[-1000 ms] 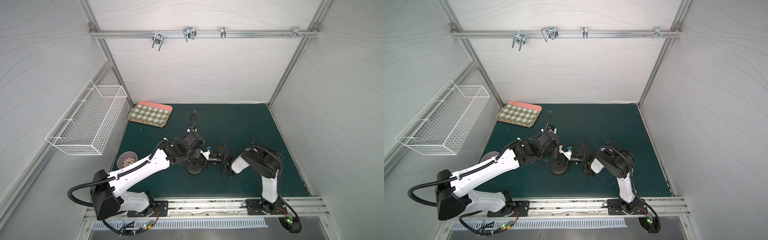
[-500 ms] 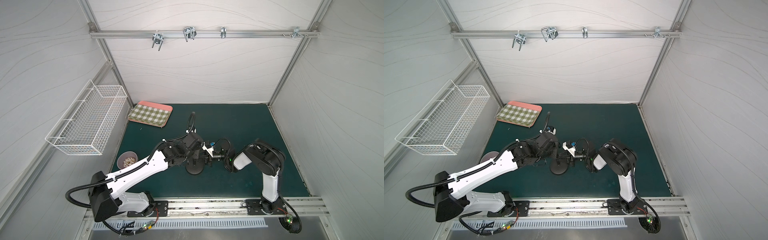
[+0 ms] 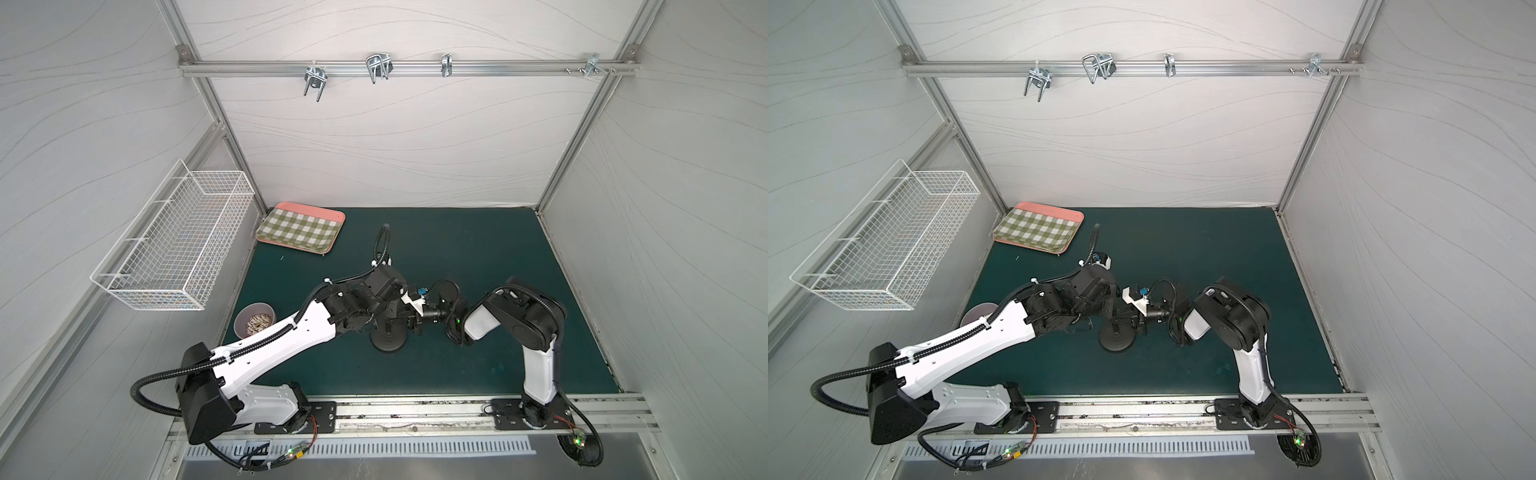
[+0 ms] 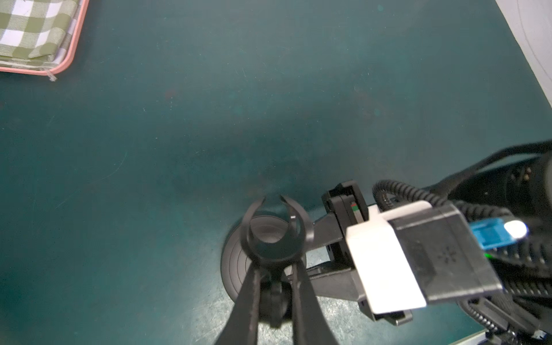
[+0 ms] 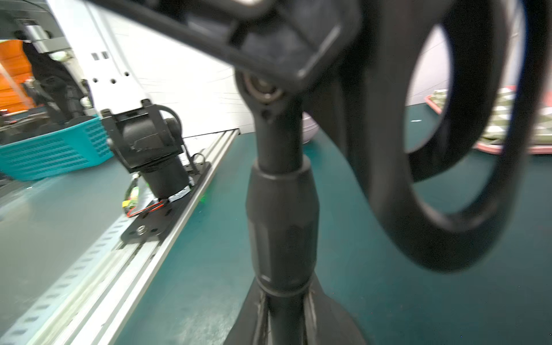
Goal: Assemble a microphone stand
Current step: Hold the microphone stand pole at the microphone stand base.
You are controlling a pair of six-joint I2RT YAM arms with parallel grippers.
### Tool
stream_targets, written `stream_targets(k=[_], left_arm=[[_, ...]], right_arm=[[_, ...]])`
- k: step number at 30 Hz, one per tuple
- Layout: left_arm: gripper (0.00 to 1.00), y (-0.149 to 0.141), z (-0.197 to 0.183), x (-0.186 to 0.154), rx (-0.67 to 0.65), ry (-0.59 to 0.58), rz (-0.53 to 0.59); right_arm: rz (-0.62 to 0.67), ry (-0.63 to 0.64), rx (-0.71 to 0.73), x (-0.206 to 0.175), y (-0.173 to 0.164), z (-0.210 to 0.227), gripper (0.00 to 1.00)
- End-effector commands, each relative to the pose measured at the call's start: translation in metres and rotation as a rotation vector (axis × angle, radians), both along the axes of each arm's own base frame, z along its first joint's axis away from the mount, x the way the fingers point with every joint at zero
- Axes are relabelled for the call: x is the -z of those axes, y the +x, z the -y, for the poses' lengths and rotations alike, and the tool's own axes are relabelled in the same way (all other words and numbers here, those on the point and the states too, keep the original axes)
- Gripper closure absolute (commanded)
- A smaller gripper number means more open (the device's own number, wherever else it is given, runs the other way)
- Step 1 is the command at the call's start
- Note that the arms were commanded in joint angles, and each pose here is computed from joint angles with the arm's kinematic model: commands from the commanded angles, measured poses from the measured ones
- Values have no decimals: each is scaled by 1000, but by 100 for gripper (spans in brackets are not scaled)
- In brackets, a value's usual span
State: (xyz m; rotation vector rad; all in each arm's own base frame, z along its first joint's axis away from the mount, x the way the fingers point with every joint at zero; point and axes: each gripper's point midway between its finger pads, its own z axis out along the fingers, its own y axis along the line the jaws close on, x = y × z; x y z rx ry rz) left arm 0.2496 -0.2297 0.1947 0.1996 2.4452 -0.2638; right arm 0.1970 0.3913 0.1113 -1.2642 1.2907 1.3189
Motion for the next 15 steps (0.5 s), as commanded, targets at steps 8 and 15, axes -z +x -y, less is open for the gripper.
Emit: stream_targets(k=[8, 15], left_arm=[[91, -10, -3, -1, -4, -19, -29], [91, -10, -2, -2, -4, -30, -26]], right_arm=[[225, -82, 465, 4, 3, -11, 90], [363, -145, 798, 2, 18, -15, 89]])
